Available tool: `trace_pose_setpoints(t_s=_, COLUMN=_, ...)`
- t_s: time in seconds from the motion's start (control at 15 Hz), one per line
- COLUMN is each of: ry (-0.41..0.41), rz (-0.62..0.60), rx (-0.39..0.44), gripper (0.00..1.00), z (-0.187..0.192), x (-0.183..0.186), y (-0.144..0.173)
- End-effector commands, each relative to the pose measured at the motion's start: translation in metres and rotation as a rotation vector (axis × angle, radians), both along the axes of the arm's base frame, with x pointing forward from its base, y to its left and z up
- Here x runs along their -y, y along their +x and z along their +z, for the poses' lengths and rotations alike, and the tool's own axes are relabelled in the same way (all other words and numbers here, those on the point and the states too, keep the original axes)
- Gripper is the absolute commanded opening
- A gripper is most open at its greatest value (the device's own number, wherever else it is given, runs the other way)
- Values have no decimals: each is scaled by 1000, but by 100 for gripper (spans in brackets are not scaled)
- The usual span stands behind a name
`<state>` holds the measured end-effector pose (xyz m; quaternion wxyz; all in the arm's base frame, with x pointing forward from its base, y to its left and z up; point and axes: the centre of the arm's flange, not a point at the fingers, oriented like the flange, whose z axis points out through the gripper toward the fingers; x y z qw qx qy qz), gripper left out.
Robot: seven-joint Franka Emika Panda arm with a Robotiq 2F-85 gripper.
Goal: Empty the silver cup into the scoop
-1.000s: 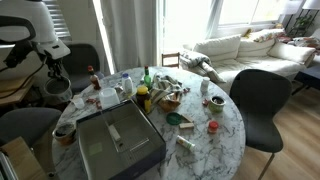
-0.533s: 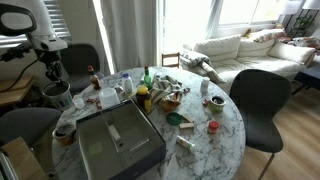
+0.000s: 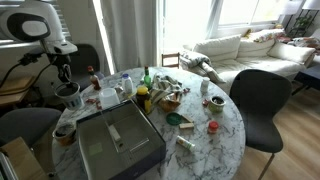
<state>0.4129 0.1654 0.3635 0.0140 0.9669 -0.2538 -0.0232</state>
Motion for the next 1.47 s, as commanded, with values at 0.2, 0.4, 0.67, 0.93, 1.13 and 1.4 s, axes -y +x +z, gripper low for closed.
trace_pose_setpoints(t_s=0.2, ry=11, rz=-51, rx=-20, gripper=1, z=-43, x=1, y=29)
trace_pose_setpoints(t_s=0.4, ry=12, rz=-94, rx=-40, gripper=1, z=-56, x=0, y=37)
trace_pose_setpoints(t_s=0.67, ry=-2, rz=-138, rx=-81, gripper=1, z=-70, x=-4, y=43)
trace_pose_setpoints(t_s=0.93, ry=-6, rz=-174, rx=-93, gripper=36, z=-77, x=-7, y=46)
trace_pose_setpoints(t_s=1.13, ry=-23, rz=-198, rx=-88, gripper=60, z=-71, x=-2, y=45)
trace_pose_setpoints(t_s=1.4, ry=-76, rz=-206, rx=-78, gripper=89, z=-47, x=17, y=38)
